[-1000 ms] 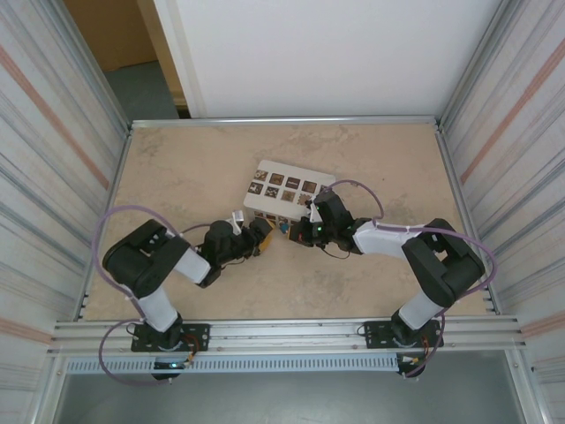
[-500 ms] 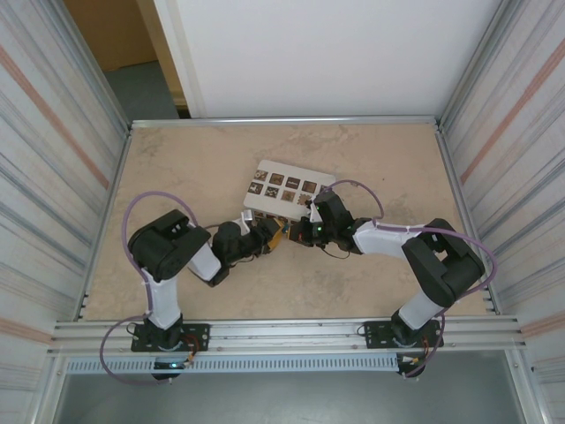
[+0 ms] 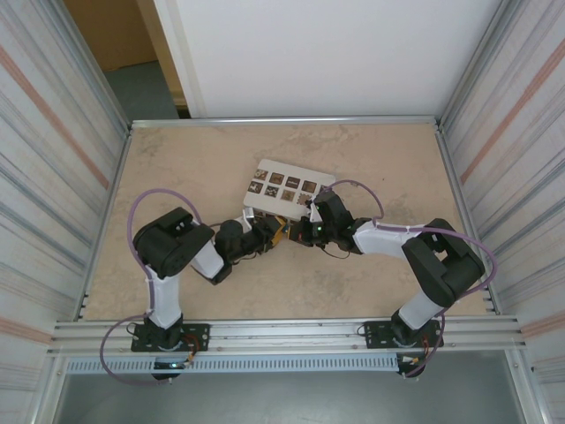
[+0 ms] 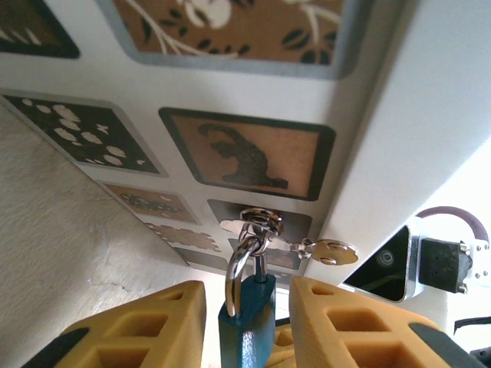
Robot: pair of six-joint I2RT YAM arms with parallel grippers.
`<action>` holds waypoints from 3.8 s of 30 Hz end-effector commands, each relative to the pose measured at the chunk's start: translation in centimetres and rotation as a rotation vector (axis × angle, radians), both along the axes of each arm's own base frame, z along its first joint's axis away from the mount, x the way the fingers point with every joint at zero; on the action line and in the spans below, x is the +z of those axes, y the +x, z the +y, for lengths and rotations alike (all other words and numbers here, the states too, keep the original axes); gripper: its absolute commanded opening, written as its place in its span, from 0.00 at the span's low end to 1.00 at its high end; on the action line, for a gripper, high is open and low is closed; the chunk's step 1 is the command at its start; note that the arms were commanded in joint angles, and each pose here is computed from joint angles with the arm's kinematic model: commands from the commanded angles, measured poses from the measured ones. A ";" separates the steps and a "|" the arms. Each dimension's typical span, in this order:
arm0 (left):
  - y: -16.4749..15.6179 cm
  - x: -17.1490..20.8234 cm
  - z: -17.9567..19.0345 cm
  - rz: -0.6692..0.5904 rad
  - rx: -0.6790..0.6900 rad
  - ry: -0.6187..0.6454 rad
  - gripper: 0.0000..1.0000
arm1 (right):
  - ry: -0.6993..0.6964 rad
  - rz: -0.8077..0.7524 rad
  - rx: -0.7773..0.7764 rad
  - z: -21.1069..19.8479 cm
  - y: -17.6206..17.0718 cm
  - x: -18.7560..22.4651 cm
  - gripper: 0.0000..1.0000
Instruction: Unlock the padlock with the key
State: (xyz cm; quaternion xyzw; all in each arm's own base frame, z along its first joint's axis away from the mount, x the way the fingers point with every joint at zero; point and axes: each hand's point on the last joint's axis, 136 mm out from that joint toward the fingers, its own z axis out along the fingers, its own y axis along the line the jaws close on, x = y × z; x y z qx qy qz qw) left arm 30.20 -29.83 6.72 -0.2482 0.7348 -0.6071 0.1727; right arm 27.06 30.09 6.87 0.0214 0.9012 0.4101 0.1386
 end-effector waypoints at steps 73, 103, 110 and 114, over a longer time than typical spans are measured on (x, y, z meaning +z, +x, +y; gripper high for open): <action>-2.0 6.6 0.9 0.264 0.008 0.130 0.00 | -0.716 -1.409 0.643 -2.9 -6.2 11.9 0.99; -2.3 6.8 1.3 0.254 0.012 0.119 0.00 | -0.864 -1.464 0.746 2.7 -2.5 6.4 0.23; -2.4 6.7 1.3 0.254 0.011 0.117 0.00 | -0.865 -1.456 0.731 2.7 -2.1 6.5 0.16; -2.3 6.7 1.2 0.253 0.011 0.114 0.00 | -0.879 -1.445 0.734 2.7 -1.9 6.1 0.14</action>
